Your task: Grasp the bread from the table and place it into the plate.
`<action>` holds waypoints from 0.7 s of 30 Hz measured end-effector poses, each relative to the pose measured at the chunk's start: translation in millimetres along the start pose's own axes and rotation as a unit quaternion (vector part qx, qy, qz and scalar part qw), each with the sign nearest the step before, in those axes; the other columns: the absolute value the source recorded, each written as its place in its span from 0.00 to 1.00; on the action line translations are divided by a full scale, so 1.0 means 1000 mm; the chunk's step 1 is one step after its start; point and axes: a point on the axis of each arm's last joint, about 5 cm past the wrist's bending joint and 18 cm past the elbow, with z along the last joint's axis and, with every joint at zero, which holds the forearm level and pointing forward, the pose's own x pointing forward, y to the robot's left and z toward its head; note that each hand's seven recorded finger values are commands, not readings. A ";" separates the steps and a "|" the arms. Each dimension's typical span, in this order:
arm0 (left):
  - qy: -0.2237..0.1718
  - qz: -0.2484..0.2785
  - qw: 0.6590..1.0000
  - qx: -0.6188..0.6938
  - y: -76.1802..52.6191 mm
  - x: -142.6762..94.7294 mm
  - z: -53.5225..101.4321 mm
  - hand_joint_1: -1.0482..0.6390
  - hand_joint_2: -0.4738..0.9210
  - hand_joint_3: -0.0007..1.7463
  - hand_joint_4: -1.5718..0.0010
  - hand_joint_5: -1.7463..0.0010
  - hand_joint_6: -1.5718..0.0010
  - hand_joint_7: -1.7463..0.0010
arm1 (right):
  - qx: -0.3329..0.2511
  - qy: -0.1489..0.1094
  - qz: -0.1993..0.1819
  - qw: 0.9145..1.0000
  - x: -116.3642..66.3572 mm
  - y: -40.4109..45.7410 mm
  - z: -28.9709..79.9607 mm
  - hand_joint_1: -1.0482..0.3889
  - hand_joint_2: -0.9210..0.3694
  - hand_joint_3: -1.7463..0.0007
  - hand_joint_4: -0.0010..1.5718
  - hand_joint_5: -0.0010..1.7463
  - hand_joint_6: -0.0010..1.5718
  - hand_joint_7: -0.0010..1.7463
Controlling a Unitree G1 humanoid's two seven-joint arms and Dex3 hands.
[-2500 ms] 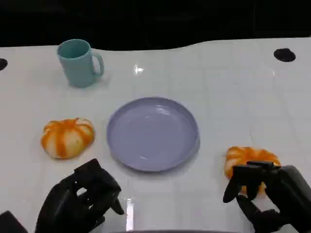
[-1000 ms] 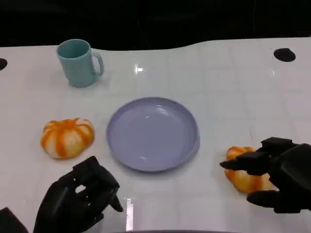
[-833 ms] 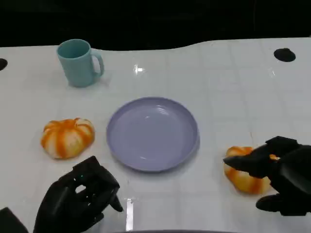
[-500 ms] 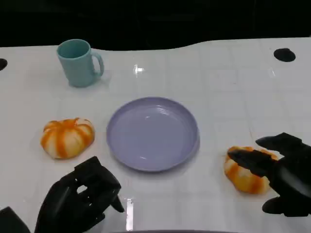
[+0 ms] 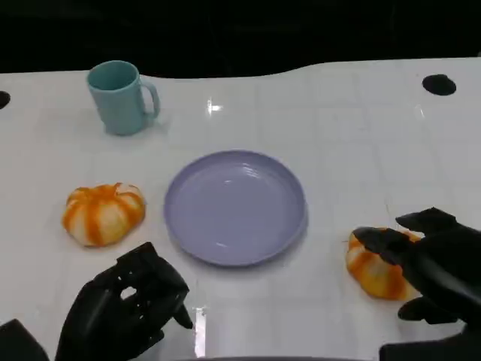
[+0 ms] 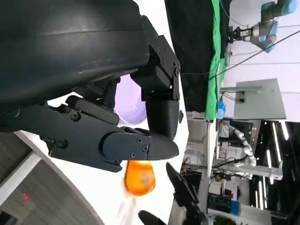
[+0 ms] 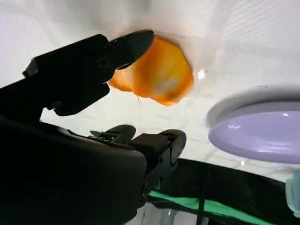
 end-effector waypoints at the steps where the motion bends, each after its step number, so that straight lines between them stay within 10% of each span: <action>1: 0.000 0.000 1.000 0.000 0.000 0.000 0.000 0.27 1.00 0.16 0.60 0.00 0.60 0.20 | -0.001 0.002 0.004 1.000 0.003 0.0011 0.000 0.40 0.11 0.99 0.10 0.19 0.21 0.00; 16: -0.005 -0.001 1.000 0.004 -0.002 0.000 0.002 0.28 1.00 0.17 0.60 0.00 0.61 0.20 | -0.018 0.019 0.052 0.998 0.042 0.0253 -0.001 0.37 0.02 0.99 0.30 0.13 0.35 0.03; 21: -0.009 -0.001 1.000 0.006 -0.003 0.000 0.004 0.28 1.00 0.18 0.60 0.00 0.62 0.20 | 0.027 0.021 0.000 0.999 0.047 0.0360 -0.005 0.54 0.02 1.00 0.61 0.53 0.72 0.06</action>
